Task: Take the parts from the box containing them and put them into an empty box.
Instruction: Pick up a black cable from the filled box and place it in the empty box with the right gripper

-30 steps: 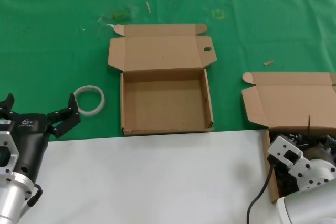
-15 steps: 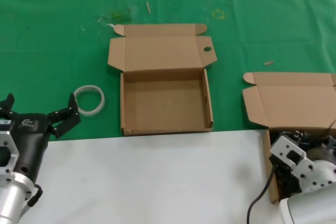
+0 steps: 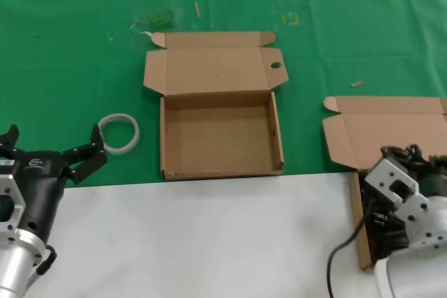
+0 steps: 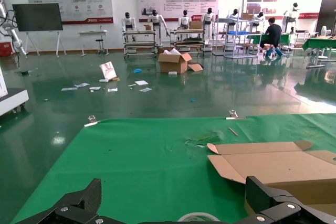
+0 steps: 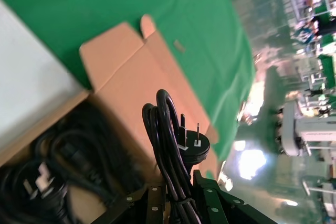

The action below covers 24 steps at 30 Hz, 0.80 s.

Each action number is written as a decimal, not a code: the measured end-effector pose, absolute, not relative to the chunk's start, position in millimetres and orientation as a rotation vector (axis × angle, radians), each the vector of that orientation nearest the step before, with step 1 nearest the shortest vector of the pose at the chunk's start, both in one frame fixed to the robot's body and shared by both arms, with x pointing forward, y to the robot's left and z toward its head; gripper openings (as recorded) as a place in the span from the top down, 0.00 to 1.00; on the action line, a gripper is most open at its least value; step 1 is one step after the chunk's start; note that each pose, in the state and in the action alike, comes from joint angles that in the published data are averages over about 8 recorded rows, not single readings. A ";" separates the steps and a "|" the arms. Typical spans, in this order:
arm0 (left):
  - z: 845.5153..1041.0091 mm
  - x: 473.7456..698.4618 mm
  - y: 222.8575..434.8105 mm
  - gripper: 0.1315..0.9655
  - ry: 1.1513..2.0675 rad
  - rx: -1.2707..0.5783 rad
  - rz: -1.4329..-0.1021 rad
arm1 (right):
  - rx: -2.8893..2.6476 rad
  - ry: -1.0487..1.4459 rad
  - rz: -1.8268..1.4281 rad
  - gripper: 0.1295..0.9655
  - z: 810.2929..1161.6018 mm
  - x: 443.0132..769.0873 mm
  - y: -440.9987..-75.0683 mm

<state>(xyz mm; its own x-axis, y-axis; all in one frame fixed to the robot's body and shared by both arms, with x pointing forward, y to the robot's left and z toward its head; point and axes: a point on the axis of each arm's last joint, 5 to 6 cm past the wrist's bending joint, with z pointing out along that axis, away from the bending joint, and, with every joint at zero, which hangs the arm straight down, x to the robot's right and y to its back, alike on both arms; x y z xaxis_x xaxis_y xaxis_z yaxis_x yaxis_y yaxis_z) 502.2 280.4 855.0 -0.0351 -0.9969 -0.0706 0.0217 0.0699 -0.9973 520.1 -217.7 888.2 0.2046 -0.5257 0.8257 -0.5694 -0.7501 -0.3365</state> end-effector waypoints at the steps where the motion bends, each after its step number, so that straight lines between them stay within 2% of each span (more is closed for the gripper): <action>1: 855.0 502.2 280.4 0.00 1.253 -1.125 -1.193 | 2.405 -1.089 1.640 0.88 891.5 520.4 -214.7; 9: 855.0 502.2 280.4 0.00 1.253 -1.125 -1.193 | 2.467 -1.018 1.781 0.88 899.7 539.4 -181.6; 24: 855.0 502.2 280.4 0.00 1.253 -1.125 -1.193 | 2.710 -0.772 1.982 0.89 886.4 582.5 -108.0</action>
<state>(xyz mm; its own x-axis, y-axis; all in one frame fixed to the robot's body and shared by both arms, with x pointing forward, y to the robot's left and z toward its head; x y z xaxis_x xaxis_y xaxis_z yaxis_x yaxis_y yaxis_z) 502.2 280.4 855.0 -0.0351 -0.9969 -0.0707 0.0217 0.0699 -0.9973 582.5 -108.0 886.4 0.2550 -0.5163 0.8176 -0.1722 -0.8563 -0.4870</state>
